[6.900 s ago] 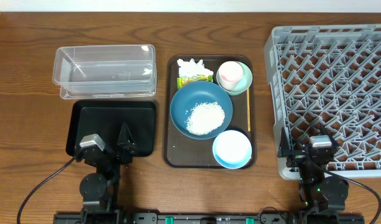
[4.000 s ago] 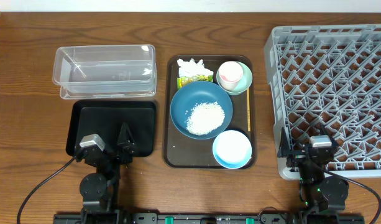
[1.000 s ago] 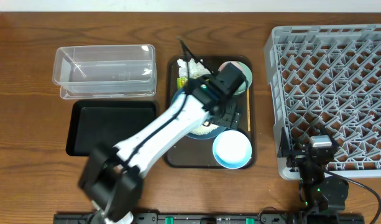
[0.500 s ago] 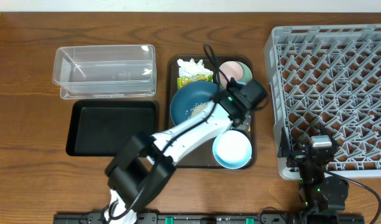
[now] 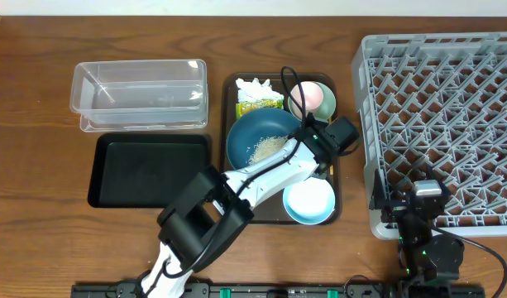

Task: Sort waste into correct bins and load items into the dishwasher rack
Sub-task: 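Reach the left gripper to the rim of the blue rice bowl and grasp it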

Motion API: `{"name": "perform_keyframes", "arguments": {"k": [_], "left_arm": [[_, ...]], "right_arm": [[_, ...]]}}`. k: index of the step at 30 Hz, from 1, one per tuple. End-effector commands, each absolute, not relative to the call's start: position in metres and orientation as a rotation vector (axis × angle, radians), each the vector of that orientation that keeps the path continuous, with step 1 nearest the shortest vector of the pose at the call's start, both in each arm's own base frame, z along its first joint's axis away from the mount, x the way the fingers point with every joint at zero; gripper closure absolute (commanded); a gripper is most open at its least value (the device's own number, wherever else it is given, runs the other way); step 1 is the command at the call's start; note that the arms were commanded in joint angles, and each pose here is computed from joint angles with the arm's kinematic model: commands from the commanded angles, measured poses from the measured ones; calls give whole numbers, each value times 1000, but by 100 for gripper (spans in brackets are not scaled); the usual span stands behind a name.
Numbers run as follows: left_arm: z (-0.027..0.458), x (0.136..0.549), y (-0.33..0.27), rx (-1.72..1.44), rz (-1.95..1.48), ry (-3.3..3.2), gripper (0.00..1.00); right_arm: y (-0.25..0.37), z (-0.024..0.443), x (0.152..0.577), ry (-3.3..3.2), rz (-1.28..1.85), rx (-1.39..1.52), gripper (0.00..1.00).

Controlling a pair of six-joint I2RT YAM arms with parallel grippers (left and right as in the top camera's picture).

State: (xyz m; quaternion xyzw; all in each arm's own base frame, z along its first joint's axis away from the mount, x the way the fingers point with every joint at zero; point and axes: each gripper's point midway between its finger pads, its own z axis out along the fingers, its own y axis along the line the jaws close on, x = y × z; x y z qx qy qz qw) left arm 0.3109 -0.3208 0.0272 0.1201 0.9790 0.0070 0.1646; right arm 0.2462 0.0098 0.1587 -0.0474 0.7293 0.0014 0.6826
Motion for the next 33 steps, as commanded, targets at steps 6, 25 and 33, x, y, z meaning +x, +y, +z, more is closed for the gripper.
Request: {"name": "perform_keyframes", "arguments": {"k": [6, 25, 33], "left_arm": [[26, 317, -321, 320, 39, 2778, 56], [50, 309, -333, 349, -15, 2730, 94], [68, 308, -332, 342, -41, 2712, 94]], "right_arm": [[9, 158, 246, 1638, 9, -94, 1], [9, 158, 246, 1638, 9, -94, 1], [10, 158, 246, 1638, 10, -94, 1]]}}
